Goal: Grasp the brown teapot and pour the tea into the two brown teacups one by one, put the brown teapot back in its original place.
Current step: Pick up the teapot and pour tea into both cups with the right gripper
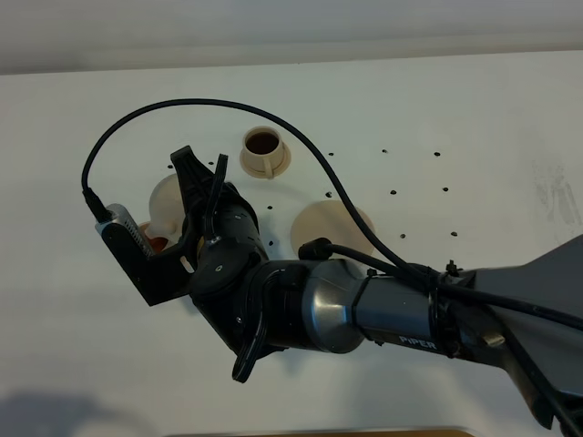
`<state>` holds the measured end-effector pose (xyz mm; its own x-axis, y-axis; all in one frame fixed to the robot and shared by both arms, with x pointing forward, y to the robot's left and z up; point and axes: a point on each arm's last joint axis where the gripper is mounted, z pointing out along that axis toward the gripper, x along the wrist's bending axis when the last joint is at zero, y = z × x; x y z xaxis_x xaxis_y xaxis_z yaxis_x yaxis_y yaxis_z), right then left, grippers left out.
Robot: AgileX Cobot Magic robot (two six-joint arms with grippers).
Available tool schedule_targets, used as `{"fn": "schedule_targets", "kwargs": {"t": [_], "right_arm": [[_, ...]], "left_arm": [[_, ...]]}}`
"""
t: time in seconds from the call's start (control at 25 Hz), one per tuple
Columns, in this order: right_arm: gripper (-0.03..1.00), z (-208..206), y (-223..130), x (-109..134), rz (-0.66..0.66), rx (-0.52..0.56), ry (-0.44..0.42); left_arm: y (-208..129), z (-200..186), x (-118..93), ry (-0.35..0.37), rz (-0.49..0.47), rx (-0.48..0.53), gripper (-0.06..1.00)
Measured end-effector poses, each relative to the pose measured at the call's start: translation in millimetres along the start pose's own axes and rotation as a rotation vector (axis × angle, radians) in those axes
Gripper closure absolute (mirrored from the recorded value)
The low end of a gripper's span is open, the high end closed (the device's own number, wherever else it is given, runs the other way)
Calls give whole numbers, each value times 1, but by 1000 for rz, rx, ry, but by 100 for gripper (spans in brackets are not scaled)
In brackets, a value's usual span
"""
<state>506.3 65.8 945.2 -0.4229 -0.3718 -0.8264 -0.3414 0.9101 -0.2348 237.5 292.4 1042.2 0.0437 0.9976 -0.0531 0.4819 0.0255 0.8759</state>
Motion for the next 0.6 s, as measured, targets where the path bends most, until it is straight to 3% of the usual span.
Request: {"fn": "schedule_targets", "kwargs": {"t": [0.6], "right_arm": [[88, 0, 1, -2, -31, -11, -25]], "left_arm": [[0, 0, 0, 0, -1, 0, 46]]}}
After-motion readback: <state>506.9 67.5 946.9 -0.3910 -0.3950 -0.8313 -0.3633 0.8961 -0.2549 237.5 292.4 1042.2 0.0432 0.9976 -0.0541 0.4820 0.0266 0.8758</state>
